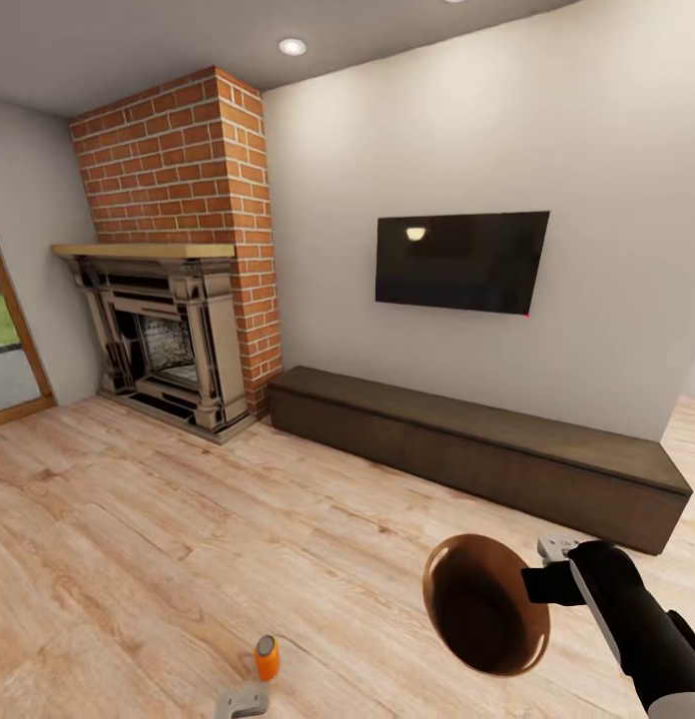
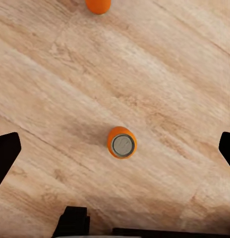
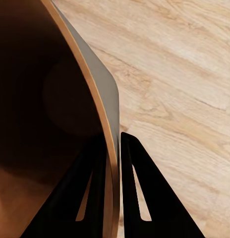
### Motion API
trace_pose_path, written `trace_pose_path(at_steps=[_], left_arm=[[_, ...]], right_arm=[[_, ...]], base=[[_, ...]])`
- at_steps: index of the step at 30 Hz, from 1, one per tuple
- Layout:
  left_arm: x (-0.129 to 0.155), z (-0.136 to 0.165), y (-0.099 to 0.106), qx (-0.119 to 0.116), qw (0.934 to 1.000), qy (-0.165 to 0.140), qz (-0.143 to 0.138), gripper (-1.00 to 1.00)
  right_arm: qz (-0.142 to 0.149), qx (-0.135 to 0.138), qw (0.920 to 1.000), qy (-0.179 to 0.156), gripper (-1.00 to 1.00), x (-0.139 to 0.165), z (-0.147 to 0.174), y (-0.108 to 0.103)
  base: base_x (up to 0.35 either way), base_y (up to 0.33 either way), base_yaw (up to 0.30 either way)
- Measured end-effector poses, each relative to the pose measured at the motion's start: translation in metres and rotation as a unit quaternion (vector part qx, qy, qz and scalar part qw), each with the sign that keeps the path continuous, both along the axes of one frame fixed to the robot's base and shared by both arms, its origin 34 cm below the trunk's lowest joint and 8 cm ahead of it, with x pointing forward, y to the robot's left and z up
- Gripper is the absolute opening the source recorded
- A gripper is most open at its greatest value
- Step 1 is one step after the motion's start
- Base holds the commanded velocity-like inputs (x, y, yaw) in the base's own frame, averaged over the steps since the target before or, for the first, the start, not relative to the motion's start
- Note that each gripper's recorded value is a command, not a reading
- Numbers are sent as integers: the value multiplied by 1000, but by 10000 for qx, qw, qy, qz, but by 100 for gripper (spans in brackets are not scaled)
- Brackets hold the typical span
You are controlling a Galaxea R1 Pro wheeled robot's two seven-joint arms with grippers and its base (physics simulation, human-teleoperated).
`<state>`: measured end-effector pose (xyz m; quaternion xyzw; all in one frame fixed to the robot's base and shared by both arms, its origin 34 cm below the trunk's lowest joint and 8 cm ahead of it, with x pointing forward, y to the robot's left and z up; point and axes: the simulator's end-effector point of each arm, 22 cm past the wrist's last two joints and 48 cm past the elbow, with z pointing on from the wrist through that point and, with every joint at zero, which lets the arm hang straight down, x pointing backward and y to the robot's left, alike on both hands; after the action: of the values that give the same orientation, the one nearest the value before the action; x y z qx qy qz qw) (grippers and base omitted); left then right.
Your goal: Put the three can of soda from the living room inside the tash can in the kitchen.
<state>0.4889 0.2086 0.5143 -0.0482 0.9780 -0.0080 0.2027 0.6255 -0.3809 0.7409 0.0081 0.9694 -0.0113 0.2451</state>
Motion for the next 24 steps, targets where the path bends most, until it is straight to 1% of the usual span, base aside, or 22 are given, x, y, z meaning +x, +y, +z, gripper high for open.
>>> trace_pose_path(at_steps=[8, 14, 18, 24], left_arm=[[-9, -19, -1, -8, 10000, 93, -9, 100], [-10, -30, -8, -53, 9999, 93, -30, 100], [-7, -35, -9, -51, 10000, -17, -30, 100], [-6, -46, -10, -52, 9999, -84, -31, 100]], right_arm=[[1, 15, 10000, 0, -100, -1, -14, 1], [0, -12, 10000, 1, -100, -2, -25, -1], [1, 3, 10000, 0, -100, -3, -33, 0], [0, -8, 10000, -3, -100, -4, -43, 0]], base=[[0, 0, 0], [0, 0, 0], [0, 0, 0], [0, 0, 0]])
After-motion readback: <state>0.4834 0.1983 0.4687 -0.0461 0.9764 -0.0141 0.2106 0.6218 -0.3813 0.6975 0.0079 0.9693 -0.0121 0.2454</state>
